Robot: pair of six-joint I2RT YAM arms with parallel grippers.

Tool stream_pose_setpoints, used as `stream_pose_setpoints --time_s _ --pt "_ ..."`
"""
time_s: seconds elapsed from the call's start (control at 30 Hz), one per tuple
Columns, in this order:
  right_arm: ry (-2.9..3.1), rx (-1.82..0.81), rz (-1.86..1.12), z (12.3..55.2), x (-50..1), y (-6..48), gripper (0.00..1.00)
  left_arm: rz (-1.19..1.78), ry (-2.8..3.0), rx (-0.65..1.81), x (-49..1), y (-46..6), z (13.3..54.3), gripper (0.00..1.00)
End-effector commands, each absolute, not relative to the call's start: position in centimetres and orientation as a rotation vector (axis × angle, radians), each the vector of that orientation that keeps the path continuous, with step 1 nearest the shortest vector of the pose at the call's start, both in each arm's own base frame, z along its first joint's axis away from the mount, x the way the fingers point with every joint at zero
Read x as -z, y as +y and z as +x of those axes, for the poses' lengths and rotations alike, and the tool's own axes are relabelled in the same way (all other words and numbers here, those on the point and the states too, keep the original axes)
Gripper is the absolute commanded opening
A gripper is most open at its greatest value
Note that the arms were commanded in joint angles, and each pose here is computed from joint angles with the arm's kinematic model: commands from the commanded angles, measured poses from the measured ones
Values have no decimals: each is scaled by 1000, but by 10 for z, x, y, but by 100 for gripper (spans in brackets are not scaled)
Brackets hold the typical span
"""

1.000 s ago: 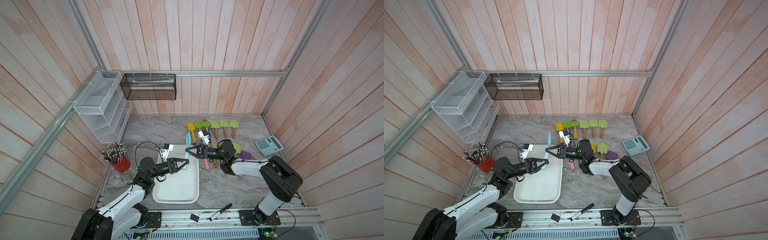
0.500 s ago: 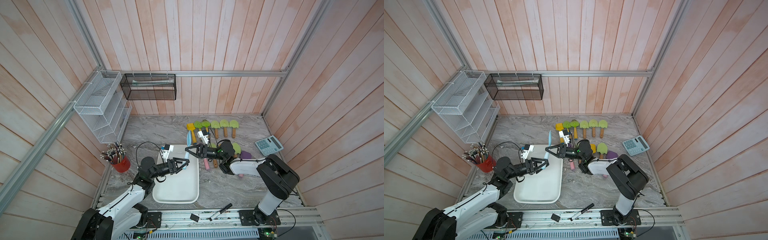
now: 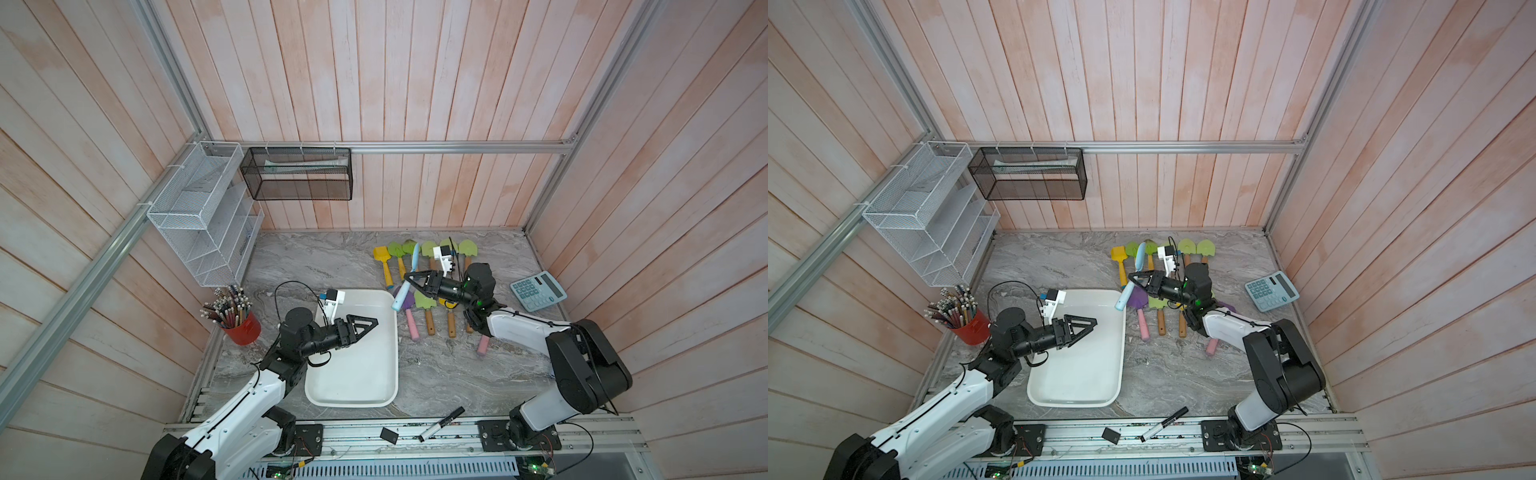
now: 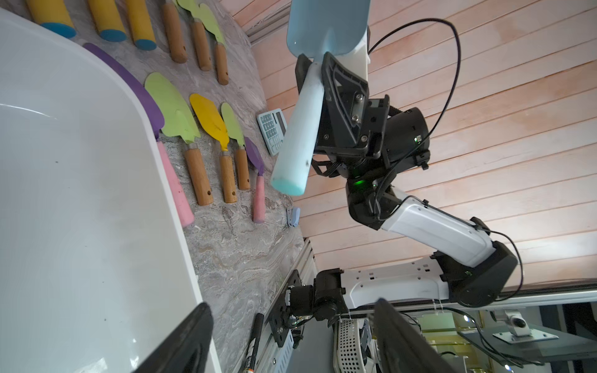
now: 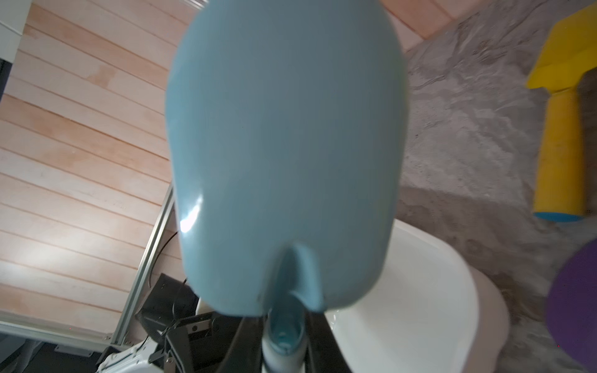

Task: Take the shovel out of the storage box
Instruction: Pick up the shovel from the storage box, then place the shovel at the center of the board.

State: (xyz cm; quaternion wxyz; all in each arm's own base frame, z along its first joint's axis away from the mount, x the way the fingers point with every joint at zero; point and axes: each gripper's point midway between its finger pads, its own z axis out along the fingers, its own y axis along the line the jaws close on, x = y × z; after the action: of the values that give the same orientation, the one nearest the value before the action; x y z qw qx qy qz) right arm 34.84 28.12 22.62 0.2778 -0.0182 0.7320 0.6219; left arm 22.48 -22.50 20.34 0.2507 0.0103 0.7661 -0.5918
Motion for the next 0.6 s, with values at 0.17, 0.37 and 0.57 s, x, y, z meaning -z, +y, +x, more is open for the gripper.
stream_pose_setpoints --time_s 0.17,0.37,0.57 --pt "2192 -1234 143 403 -172 197 7 -48 2184 1378 -182 -207 241 83" --pt "2249 -1012 254 444 -158 143 7 -103 2271 1264 -163 -197 246 94" --pt "2302 -746 366 477 -138 86 7 -150 2312 1091 -159 -178 250 100"
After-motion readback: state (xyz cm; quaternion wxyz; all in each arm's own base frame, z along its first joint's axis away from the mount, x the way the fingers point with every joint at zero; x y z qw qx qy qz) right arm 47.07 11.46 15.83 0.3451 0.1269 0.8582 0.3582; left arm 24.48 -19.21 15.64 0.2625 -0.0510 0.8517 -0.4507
